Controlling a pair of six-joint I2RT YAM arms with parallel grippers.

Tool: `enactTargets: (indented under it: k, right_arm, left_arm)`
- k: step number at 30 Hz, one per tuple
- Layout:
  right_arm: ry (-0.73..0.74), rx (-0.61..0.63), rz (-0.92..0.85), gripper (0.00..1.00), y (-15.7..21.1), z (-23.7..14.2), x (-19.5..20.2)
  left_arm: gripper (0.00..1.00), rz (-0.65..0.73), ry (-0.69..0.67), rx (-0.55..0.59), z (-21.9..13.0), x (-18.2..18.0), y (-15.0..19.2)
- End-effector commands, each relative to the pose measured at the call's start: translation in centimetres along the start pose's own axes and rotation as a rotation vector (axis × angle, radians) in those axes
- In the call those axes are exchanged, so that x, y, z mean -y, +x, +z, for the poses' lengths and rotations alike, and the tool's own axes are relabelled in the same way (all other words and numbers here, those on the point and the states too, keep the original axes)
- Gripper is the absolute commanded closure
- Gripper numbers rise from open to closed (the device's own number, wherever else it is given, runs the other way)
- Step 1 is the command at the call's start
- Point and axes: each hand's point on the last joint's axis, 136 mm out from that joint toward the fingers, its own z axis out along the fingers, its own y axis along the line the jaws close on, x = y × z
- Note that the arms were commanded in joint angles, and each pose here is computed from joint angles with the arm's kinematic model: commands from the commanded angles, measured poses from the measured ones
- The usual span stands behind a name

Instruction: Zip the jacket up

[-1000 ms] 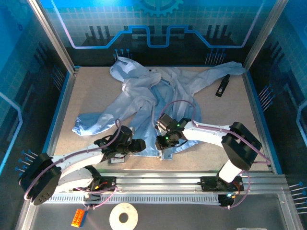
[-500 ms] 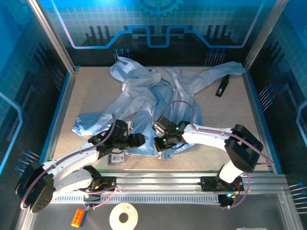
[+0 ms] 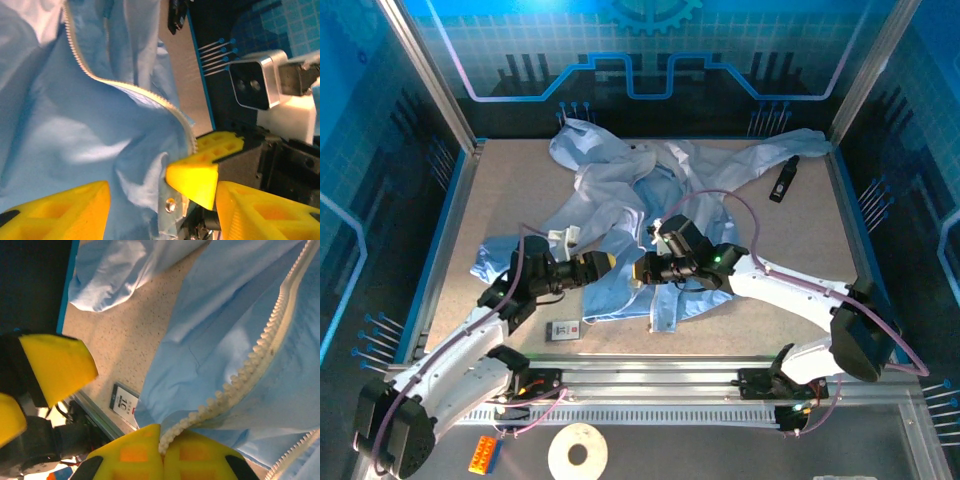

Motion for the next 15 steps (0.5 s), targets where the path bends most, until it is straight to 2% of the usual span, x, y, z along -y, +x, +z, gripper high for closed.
enactTargets:
  k: [1,5,9,15]
  right_arm:
    - [-0.084,0.055,0.041,1.0,-1.6,0.1,-1.0]
    - [-0.104,0.043,0.081,1.0,-1.8,1.2,0.0]
    - [-0.155,0.031,0.105,1.0,-2.3,2.2,-0.3]
    - [-0.163,0.008,0.104,1.0,-2.0,3.4,0.1]
  left_arm:
    - [0.43,-0.044,0.096,-0.075,0.5,0.4,1.6]
    - [0.5,-0.077,0.141,-0.098,0.8,-0.2,2.7]
    - [0.53,-0.107,0.135,-0.092,0.8,-1.4,3.5]
    - [0.54,-0.131,0.148,-0.089,1.2,-0.9,2.8]
